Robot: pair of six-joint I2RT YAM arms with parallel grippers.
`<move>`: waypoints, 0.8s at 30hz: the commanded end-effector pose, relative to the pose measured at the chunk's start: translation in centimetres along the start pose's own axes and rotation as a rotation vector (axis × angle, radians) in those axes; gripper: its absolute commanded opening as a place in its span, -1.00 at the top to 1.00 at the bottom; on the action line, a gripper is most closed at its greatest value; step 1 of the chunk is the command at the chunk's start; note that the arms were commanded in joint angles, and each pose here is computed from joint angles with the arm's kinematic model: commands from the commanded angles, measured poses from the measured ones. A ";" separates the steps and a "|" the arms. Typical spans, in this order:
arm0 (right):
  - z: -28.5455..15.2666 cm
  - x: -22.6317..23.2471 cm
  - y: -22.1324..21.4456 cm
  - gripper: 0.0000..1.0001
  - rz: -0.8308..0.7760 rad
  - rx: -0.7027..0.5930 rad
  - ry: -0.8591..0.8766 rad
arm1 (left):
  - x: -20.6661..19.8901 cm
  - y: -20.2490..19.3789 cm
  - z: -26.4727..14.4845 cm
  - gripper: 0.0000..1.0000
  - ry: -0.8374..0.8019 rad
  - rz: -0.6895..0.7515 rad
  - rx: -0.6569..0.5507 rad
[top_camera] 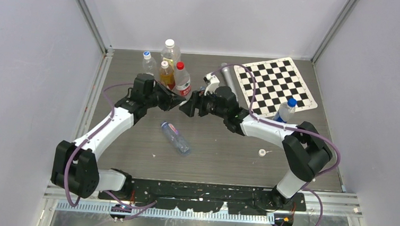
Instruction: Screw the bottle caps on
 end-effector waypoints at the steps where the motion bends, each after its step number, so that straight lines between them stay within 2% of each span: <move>1: 0.6 1.5 3.2 -0.54 -0.092 -0.090 0.072 | -1.5 -0.6 -0.9 1.00 -0.075 0.021 0.011; 7: 1.0 1.8 3.6 -0.44 -0.113 -0.089 0.093 | -1.7 -1.0 -0.8 1.00 -0.086 0.023 0.026; 16: 1.2 1.9 3.7 -0.18 -0.162 -0.065 0.111 | -1.4 -1.4 -0.5 1.00 -0.077 0.021 0.055; 24: 0.8 1.8 3.7 0.22 -0.209 -0.044 0.102 | -0.8 -1.7 -0.1 1.00 -0.053 0.026 0.092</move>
Point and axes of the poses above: each gripper's point midway between its finger pads, its own z axis out along the fingers, its own x axis along the line the jaws close on, y = z × x, the point moved 4 cm from there along -z, back along the fingers, and after that the axes turned 9 degrees about -z, right-handed, at the moved point
